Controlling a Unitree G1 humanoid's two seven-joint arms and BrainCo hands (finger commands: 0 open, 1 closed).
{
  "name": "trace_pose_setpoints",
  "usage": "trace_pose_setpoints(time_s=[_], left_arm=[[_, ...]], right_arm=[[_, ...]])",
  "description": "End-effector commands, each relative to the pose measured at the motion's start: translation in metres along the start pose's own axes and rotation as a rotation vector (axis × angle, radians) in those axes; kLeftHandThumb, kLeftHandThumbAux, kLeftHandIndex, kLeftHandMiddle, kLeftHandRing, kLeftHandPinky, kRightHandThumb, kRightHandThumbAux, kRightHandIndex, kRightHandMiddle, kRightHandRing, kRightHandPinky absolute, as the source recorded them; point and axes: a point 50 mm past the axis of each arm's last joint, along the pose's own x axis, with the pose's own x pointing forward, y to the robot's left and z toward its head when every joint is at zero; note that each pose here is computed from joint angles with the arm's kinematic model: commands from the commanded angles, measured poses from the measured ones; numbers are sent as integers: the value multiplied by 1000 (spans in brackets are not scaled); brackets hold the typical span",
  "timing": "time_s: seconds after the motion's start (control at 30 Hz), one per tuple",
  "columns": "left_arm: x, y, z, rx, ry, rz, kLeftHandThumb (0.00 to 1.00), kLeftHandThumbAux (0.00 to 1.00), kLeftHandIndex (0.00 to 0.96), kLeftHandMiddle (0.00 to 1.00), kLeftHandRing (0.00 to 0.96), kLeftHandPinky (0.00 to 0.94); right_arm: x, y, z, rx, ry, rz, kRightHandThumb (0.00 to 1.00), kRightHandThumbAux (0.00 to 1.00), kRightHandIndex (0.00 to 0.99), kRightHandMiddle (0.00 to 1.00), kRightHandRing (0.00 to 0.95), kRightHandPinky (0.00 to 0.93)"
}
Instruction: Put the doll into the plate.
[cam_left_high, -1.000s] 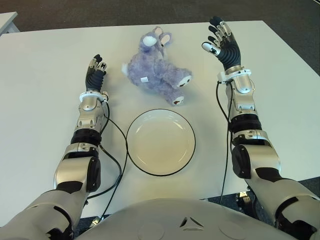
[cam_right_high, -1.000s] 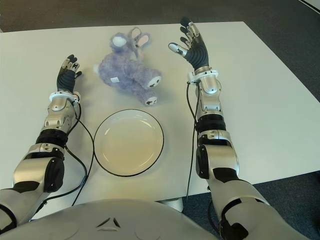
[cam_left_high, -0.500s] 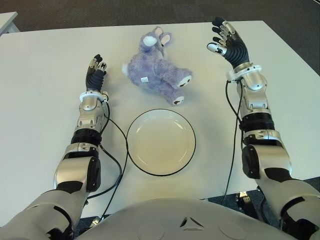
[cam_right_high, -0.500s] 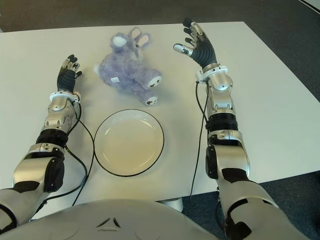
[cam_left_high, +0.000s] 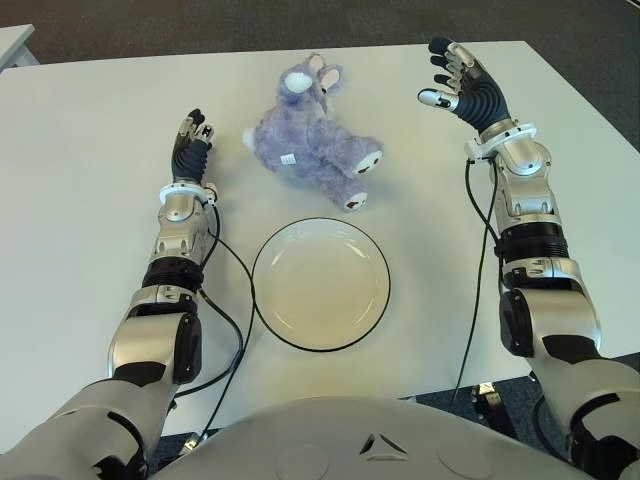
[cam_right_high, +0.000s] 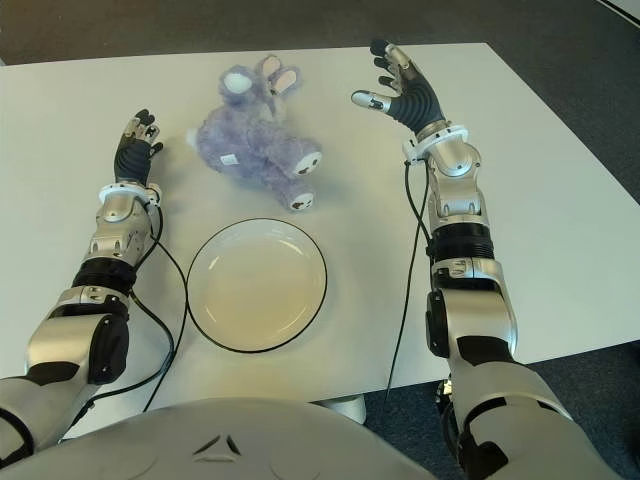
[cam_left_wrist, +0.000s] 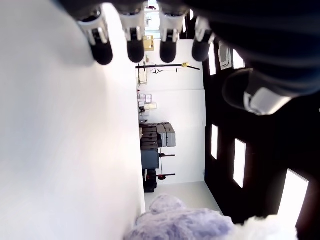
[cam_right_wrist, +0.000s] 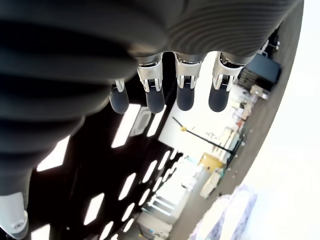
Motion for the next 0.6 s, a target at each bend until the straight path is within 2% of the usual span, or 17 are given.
trace_pose_setpoints(time_s=[0.03, 0.23, 0.43, 0.6], left_arm=[[-9, -4, -24, 5, 103, -6, 595, 360, 0, 0, 0, 64], [-8, -4, -24, 0, 106, -2, 601, 365, 0, 0, 0, 64], [-9, -5, -24, -1, 104, -3, 602, 363, 0, 0, 0, 71], [-9, -5, -24, -2, 106, -2, 602, 360, 0, 0, 0, 83]], right_arm=[[1, 0, 1, -69, -8, 6, 1, 524, 10, 2, 0, 0], [2, 1, 5, -150, -19, 9, 0, 498, 6, 0, 0, 0], [3, 0, 8, -253, -33, 28, 0, 410, 9, 0, 0, 0], [6, -2, 9, -331, -32, 47, 0, 380, 11, 0, 0, 0]])
